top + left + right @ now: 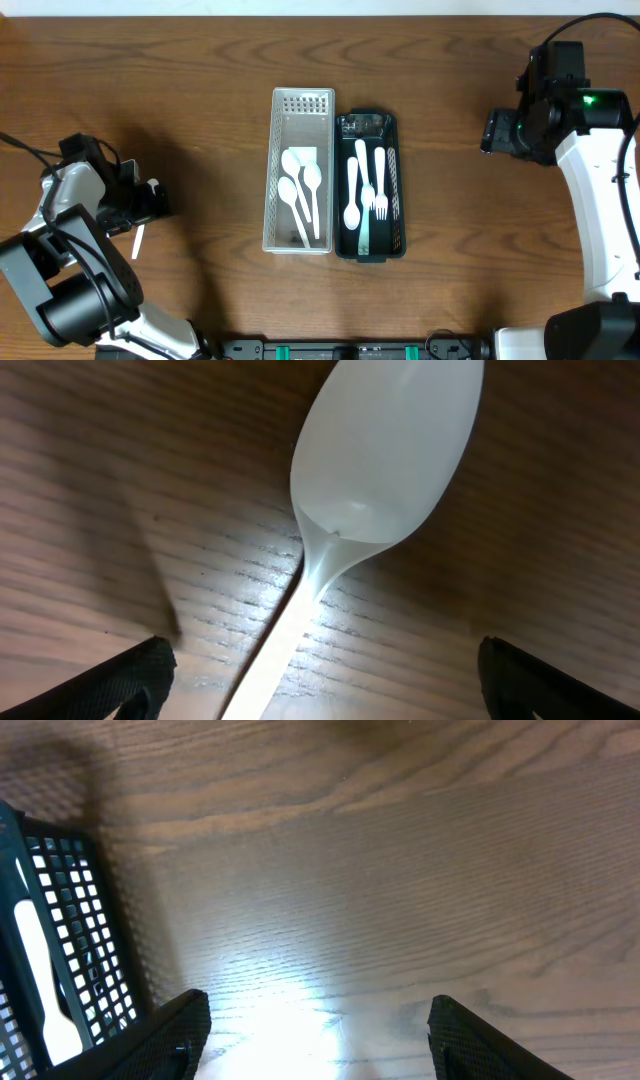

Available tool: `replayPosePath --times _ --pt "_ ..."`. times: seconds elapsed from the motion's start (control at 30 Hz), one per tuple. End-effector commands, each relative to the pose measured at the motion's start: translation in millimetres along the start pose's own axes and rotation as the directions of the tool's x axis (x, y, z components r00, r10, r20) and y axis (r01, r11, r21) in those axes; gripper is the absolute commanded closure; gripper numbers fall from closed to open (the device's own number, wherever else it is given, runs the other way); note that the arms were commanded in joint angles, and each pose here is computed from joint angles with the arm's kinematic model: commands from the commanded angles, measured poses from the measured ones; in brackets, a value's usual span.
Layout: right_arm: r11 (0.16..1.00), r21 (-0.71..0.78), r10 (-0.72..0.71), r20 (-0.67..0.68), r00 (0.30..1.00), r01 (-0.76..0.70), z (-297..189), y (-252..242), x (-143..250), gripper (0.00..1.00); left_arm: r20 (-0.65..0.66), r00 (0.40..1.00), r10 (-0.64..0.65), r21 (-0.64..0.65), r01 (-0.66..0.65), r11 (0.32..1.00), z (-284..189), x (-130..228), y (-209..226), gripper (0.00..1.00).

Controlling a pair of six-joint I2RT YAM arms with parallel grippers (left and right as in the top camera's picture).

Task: Pack container

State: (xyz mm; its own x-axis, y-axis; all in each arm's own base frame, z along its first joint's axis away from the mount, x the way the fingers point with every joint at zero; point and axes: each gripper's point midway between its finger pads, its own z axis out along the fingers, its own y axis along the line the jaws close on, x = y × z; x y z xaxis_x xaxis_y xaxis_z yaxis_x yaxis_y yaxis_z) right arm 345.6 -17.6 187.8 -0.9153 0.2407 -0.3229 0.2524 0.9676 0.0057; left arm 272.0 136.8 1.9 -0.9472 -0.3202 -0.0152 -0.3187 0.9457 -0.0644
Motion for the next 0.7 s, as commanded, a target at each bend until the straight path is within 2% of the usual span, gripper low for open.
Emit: replayPosePath --times 0.0,0.07,0.2,0.43,0.67 --pt "1.000 0.010 -0.005 -0.004 1.000 0.005 2.1 -3.0 -0.8 0.27 -0.005 1.000 0.016 0.003 -0.016 1.000 3.1 0.3 1.0 0.04" --pt "1.000 0.010 -0.005 -0.004 1.000 0.005 2.1 -3.0 -0.8 0.27 0.003 1.000 0.016 0.002 -0.016 1.000 3.1 -1.5 1.4 0.11" --pt "1.000 0.010 -0.005 -0.005 1.000 0.005 2.1 -3.1 -0.4 0.27 0.004 1.000 0.017 0.001 -0.017 1.000 3.1 -2.0 1.5 0.37" --pt "1.000 0.010 -0.005 -0.005 1.000 0.005 2.1 -3.0 -0.5 0.27 0.007 1.000 0.017 -0.003 -0.017 1.000 5.5 -1.8 2.3 0.45" --pt "1.000 0.010 -0.005 -0.005 1.000 0.005 2.1 -3.1 -0.4 0.27 0.007 1.000 0.017 -0.003 -0.017 1.000 7.9 -0.4 2.2 0.60"
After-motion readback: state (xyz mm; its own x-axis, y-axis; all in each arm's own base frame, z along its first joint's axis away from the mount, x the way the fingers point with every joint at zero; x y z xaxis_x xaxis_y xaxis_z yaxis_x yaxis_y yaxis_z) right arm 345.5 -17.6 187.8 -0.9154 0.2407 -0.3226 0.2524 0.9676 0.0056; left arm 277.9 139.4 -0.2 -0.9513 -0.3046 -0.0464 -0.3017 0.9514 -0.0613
